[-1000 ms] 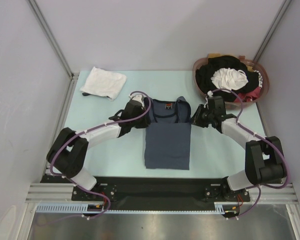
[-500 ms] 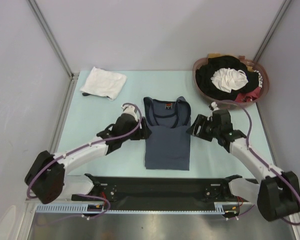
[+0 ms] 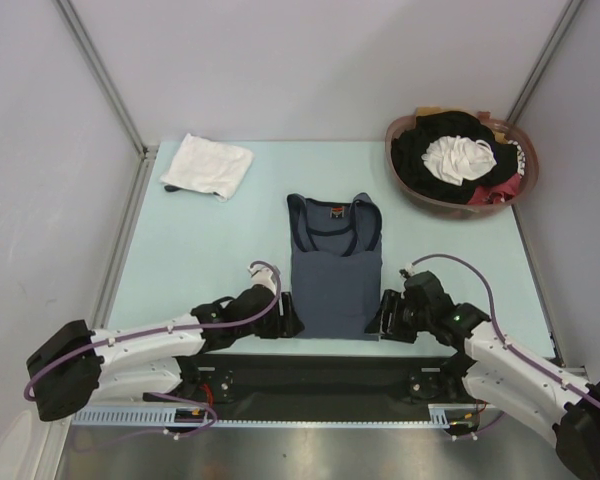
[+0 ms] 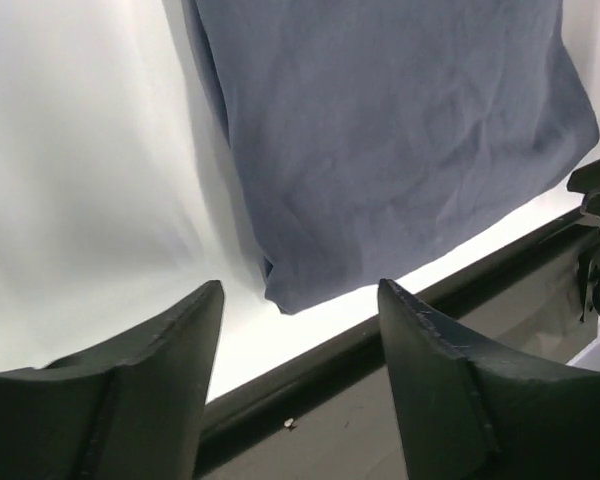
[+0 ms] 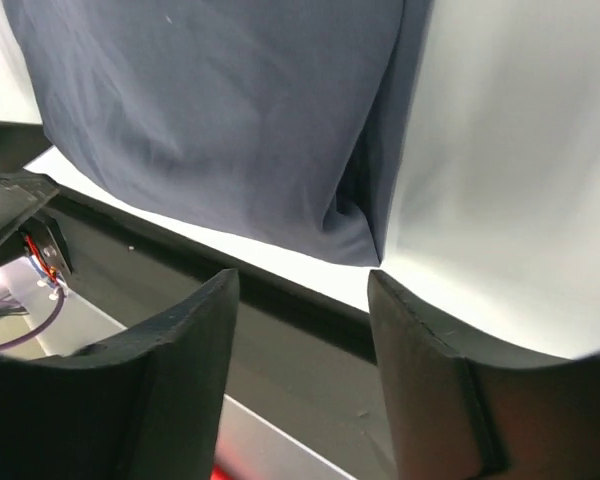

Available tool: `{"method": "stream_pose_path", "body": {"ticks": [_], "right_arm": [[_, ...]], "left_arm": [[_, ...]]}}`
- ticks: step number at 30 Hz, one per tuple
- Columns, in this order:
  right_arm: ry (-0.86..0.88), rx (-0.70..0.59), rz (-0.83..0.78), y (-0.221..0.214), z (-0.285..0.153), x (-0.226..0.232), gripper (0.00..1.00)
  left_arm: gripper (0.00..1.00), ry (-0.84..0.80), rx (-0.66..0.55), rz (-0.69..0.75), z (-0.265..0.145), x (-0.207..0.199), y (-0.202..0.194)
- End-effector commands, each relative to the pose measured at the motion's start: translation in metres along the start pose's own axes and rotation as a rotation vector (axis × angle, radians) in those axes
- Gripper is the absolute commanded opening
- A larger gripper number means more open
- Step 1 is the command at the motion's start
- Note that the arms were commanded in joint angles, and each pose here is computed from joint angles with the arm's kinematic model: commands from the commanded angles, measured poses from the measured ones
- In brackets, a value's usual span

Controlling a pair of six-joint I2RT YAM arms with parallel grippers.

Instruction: Fold and stack the tank tops

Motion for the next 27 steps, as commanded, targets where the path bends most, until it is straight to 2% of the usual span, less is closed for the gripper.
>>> {"method": "stream_pose_path", "body": {"ticks": [1,3,4,8,14,18,19,22,27], "right_arm": [[-0.027,0.010,0.053,-0.008,0.003,-0.005,0.56],[-0.036,0.013,0.054,-0.011,0.007,-0.009,0.51],[-0.042,0.019,0.053,-0.013,0.009,-0.010,0.45],[-0.076,0.020,0.058,-0.015,0.015,-0.019,0.41],[-0.098,-0.008,0.060,-0.013,0.021,-0.025,0.40],[-0.119,-0.008,0.060,-0.014,0.022,-0.030,0.26],[-0.122,-0.004,0.060,-0.016,0.023,-0.031,0.16],[-0.122,-0.002,0.059,-0.016,0.023,-0.031,0.00],[-0.110,0.008,0.057,-0.018,0.019,-0.028,0.00]], "left_arm": [[0.66,0.002,0.009,-0.055,0.002,0.002,-0.010],[0.65,0.002,0.024,-0.055,0.006,0.004,-0.015],[0.61,0.004,0.029,-0.058,0.007,0.005,-0.017],[0.56,0.011,0.045,-0.061,0.012,0.009,-0.022],[0.56,0.021,0.052,-0.058,0.018,0.011,-0.024],[0.55,0.029,0.057,-0.057,0.018,0.012,-0.025],[0.55,0.029,0.053,-0.058,0.017,0.012,-0.024],[0.52,0.033,0.051,-0.055,0.016,0.012,-0.023],[0.48,0.049,0.064,-0.057,0.016,0.017,-0.027]]}}
Point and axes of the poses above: each gripper's point midway between its finger pads, its own z axis out along the fingers, its own x axis along the line the jaws close on, y = z × x, the point moved 2 cm from there along -z, back along the fingers, and after that the axes turned 12 degrees about -z, right-handed, at the moved point
